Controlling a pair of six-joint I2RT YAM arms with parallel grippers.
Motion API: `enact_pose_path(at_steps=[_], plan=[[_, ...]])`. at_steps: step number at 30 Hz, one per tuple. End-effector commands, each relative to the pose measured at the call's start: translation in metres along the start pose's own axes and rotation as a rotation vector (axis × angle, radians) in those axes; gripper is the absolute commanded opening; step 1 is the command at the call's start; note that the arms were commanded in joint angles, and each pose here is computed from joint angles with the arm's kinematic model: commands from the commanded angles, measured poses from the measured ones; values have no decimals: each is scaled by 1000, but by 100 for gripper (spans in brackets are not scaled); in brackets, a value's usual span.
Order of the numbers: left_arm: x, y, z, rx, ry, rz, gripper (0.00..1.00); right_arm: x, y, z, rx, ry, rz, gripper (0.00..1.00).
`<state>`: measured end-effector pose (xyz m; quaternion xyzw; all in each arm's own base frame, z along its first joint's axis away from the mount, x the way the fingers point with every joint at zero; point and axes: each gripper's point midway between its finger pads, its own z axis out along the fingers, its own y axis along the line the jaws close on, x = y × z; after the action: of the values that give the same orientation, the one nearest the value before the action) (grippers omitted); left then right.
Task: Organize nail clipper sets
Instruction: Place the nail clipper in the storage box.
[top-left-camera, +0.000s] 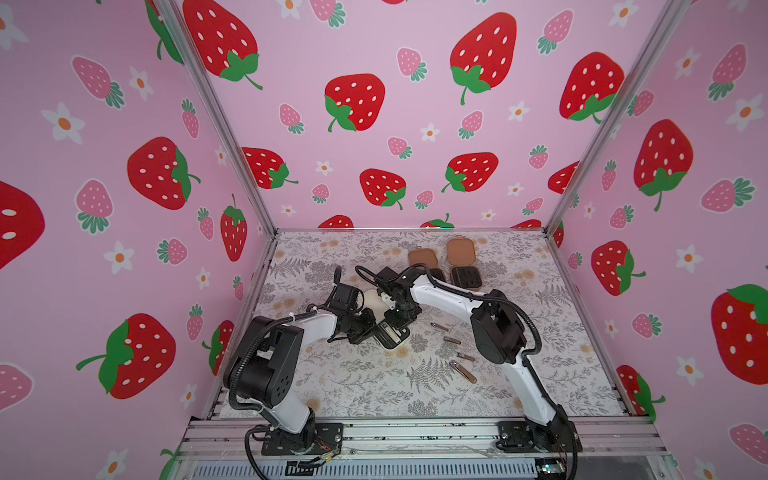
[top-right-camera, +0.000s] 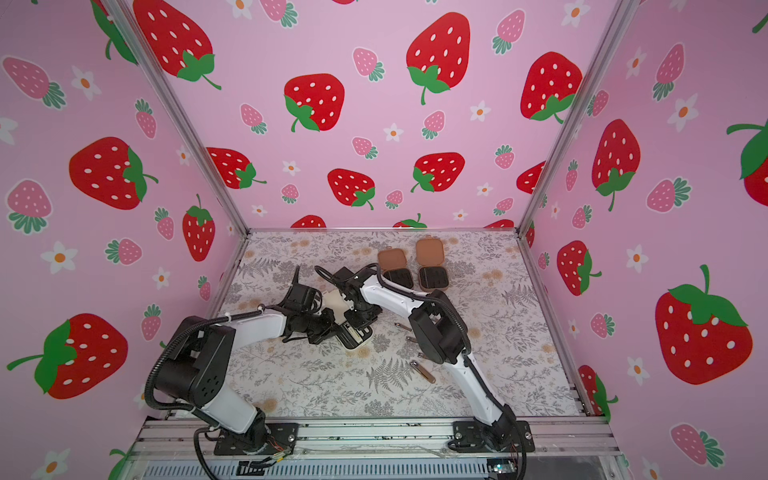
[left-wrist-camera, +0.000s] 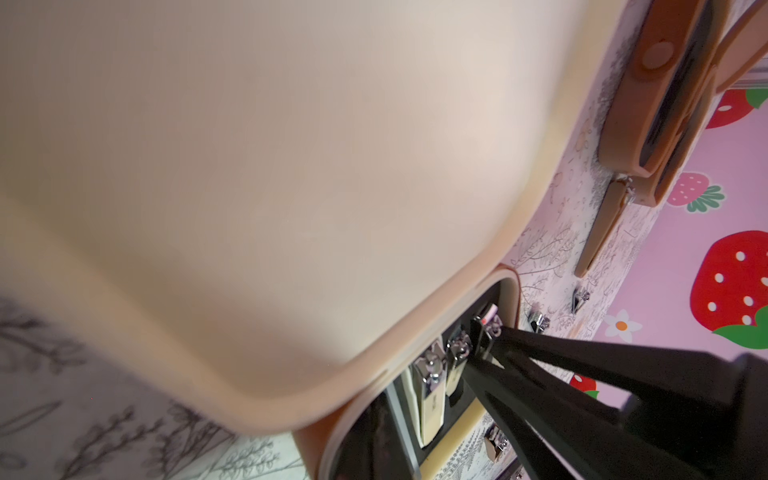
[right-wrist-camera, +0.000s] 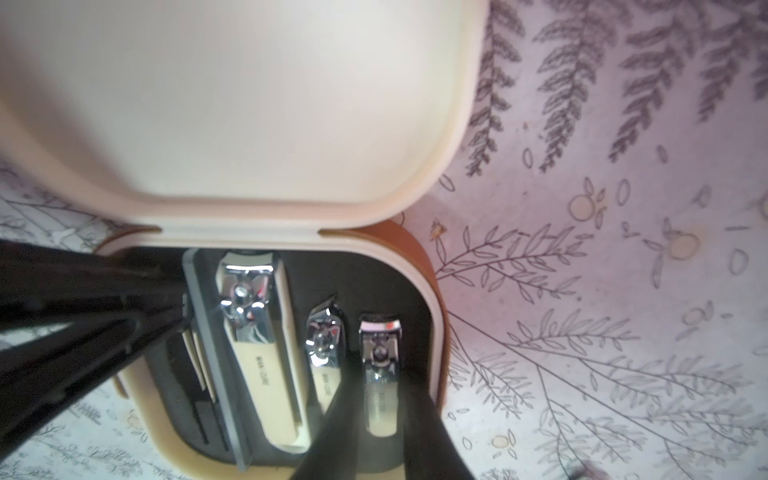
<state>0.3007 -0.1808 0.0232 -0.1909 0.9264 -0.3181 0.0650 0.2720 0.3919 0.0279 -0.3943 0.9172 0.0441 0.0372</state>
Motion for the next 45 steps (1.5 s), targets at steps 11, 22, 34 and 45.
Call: enact_pose_path(at_steps=[11,22,34,45], plan=[[26,47,12,-165,86,-79,0,1,-24,7,100,9,9,25],[27,50,15,-168,90,-82,0,-7,-21,6,112,-24,26,22],[26,49,15,-167,92,-83,0,-14,-16,-16,116,-79,23,25],[26,50,16,-169,93,-81,0,-21,-18,-34,141,-145,28,25]])
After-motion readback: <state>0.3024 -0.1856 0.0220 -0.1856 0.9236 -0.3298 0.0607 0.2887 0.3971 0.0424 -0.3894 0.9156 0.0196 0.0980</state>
